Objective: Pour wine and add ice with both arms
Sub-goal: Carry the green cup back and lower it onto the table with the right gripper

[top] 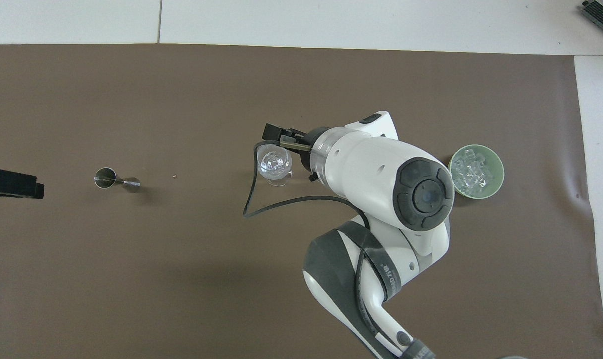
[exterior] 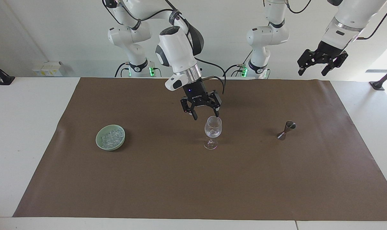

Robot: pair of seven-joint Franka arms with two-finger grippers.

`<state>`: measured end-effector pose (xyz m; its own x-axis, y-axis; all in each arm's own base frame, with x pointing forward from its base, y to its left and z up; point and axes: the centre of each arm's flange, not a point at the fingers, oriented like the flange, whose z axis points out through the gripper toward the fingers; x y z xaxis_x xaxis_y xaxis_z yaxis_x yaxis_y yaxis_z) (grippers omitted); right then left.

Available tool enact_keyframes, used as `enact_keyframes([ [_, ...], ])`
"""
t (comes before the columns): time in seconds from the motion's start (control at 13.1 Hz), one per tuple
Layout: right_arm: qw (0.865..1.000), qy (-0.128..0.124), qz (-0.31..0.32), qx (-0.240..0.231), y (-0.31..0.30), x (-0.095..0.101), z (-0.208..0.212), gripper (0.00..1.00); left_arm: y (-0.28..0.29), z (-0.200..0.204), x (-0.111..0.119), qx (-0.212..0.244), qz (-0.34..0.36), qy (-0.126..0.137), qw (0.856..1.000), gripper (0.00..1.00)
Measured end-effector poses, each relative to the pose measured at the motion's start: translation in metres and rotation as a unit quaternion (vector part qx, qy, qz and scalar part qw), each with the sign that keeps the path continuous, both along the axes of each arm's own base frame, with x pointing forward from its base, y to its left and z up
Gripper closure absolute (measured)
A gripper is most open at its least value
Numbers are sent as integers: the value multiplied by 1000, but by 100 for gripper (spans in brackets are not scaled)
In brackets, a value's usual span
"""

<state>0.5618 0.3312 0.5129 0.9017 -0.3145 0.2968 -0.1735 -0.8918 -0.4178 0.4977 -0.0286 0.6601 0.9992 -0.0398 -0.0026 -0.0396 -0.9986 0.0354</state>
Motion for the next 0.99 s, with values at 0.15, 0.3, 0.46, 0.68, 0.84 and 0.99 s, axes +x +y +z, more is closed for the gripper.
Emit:
enact_keyframes([
  [0.15, 999, 11, 8, -42, -30, 2, 11, 0, 0, 0, 0, 0, 0, 0, 1000, 0],
  [0.3, 995, 20, 41, -92, -66, -2, 22, 0, 0, 0, 0, 0, 0, 0, 1000, 0],
  [0.46, 987, 52, 72, -135, -103, -12, 31, 0, 0, 0, 0, 0, 0, 0, 1000, 0],
  [0.68, 980, 93, 72, -162, -144, -27, 50, 0, 0, 0, 0, 0, 0, 0, 1000, 0],
  [0.84, 976, 105, 79, -174, -161, -35, 60, 0, 0, 0, 0, 0, 0, 0, 1000, 0],
  [0.99, 974, 104, 88, -181, -177, -34, 62, 0, 0, 0, 0, 0, 0, 0, 1000, 0],
])
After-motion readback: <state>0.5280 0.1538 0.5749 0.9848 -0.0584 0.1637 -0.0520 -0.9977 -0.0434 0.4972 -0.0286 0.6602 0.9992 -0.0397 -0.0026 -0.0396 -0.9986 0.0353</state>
